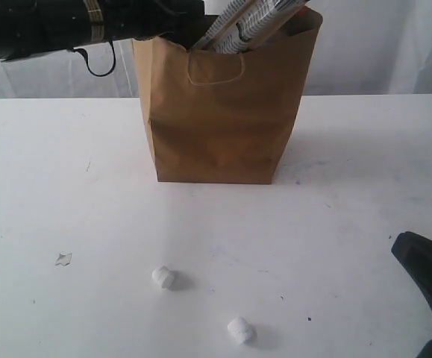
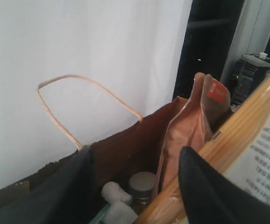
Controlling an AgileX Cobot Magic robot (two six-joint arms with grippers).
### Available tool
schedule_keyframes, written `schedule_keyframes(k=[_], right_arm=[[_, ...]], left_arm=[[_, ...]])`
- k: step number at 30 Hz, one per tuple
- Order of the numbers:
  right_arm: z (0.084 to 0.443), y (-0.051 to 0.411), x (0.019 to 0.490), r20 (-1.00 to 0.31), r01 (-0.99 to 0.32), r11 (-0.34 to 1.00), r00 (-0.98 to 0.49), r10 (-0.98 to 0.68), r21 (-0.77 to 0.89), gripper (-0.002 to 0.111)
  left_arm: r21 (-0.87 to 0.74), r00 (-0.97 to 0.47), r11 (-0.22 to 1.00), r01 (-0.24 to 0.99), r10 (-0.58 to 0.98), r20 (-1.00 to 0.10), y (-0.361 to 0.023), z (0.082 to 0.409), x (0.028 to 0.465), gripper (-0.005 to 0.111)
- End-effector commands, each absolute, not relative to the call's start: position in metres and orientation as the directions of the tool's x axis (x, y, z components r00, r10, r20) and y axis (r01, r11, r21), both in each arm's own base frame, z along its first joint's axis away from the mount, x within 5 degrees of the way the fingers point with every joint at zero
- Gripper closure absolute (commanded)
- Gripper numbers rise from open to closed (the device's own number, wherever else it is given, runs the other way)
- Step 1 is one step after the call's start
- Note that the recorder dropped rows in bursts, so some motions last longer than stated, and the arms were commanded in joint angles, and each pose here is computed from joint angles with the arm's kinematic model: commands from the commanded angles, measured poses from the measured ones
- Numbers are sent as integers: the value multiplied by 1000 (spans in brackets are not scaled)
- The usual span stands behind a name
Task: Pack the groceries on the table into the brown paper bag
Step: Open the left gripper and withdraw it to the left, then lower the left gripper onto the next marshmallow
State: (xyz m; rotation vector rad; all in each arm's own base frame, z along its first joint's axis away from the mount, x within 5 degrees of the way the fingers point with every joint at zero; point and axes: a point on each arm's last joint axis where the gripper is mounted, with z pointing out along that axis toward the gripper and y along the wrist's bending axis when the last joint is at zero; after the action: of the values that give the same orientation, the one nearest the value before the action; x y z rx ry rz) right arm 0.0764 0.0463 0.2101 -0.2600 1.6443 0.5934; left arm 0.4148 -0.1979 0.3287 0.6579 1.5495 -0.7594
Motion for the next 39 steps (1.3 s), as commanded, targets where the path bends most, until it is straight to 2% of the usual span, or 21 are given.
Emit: schedule_keyframes(k=[1, 4, 7, 11, 16, 20, 23, 26, 30, 36, 39], right_arm=[[209, 45, 76, -971, -489, 841, -165, 172, 232, 108], [209, 45, 76, -971, -489, 841, -165, 172, 232, 108], [209, 45, 76, -971, -489, 841, -165, 172, 232, 108], [209, 45, 76, -971, -489, 841, -165, 172, 232, 108], [209, 45, 76, -971, -489, 841, -165, 172, 232, 108], [209, 45, 76, -971, -489, 841, -165, 172, 232, 108], [209, 45, 76, -971, -489, 841, -165, 172, 232, 108], [209, 45, 76, -971, -489, 841, -165, 172, 232, 108], [209, 45, 76, -971, -489, 841, -165, 172, 232, 108], [209, 45, 76, -971, -489, 841, -165, 172, 232, 108], [209, 45, 76, -971, -489, 841, -165, 172, 232, 108]], left_arm=[[-107, -112, 612, 784, -30, -993, -199, 341, 408, 49], [-33, -61, 585, 811, 28, -998, -198, 353, 398, 49], [73, -55, 640, 764, 178, -982, -185, 357, 394, 49], [-19, -133, 667, 745, 120, -984, -162, 362, 388, 49], [2, -93, 690, 724, 100, -991, -138, 385, 374, 49], [-7, -71, 667, 745, 69, -995, -122, 406, 352, 49], [-17, -75, 633, 774, 65, -995, -115, 410, 334, 49], [-40, -107, 637, 770, 67, -992, -110, 402, 321, 49], [-98, -191, 636, 766, 79, -978, -107, 375, 302, 49], [-147, -294, 643, 752, 128, -947, -102, 328, 273, 49], [-221, -398, 640, 736, 144, -906, -100, 293, 255, 49]])
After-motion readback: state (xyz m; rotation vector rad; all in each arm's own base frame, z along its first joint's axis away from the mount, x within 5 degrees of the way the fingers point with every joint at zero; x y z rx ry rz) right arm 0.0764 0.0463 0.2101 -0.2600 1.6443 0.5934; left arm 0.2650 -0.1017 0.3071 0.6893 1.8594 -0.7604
